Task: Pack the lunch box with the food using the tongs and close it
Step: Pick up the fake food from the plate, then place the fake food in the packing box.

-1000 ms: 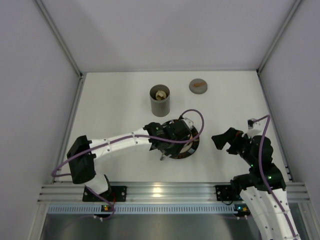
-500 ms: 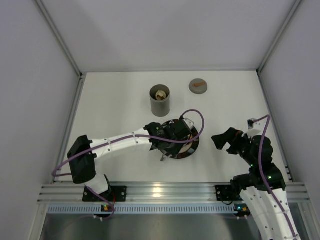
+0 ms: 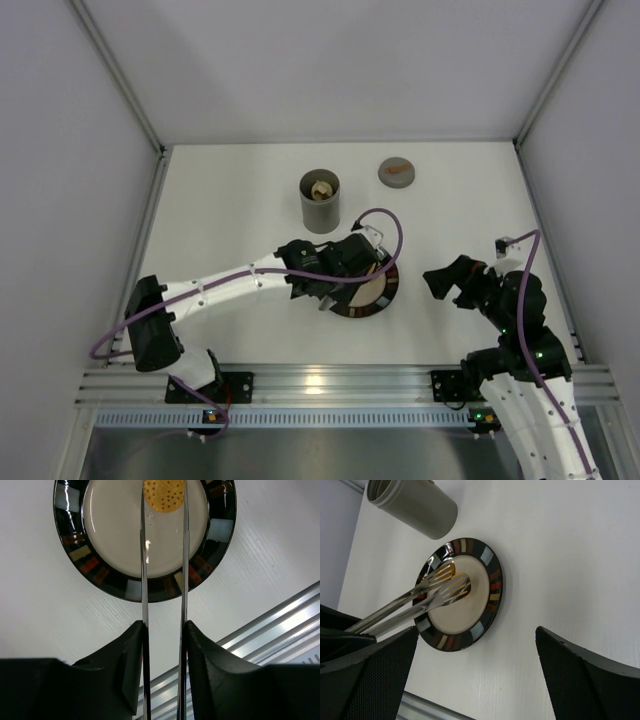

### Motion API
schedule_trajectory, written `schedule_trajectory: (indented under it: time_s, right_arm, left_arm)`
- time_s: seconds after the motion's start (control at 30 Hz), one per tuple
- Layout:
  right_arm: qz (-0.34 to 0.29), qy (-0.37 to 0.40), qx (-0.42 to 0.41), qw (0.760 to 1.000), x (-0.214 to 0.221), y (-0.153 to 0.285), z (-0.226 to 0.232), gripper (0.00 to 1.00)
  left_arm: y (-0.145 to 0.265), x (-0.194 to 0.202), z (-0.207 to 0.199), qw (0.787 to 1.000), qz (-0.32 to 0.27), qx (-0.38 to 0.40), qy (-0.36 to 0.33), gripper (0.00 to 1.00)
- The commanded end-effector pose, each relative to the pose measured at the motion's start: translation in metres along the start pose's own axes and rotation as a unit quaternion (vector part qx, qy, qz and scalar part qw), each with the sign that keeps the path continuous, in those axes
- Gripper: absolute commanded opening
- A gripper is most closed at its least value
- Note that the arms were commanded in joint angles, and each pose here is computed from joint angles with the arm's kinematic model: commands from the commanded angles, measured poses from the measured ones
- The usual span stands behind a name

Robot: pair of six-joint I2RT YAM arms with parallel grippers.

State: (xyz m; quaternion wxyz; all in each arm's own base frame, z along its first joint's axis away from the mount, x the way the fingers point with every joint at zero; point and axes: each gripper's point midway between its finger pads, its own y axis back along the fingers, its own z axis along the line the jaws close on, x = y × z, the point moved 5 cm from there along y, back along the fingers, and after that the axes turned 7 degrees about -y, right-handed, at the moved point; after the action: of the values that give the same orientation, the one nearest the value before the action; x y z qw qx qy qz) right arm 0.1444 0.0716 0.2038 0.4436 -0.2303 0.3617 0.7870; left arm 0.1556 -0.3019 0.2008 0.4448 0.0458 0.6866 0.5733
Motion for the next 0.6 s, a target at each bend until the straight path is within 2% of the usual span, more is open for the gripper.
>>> schedule_trajectory:
  time_s: [0.0, 0.3, 0.57]
  right_arm:
    - [-0.019, 0.005, -0.009, 1.000, -0.012, 0.005, 0.008, 1.00]
    - [-0.018, 0.007, -0.011, 1.000, -0.015, 0.005, 0.011, 0.99]
    - [-0.018, 0.007, -0.012, 1.000, -0.015, 0.005, 0.011, 1.00]
  left_arm:
    - [0.031, -0.021, 0.008, 0.998, -0.054, -0.011, 0.019, 0.41]
    - [0.065, -0.048, 0.031, 0.992, -0.101, -0.062, 0.042, 0.42]
    - [0.099, -0.092, 0.075, 0.982, -0.144, -0.094, 0.083, 0.43]
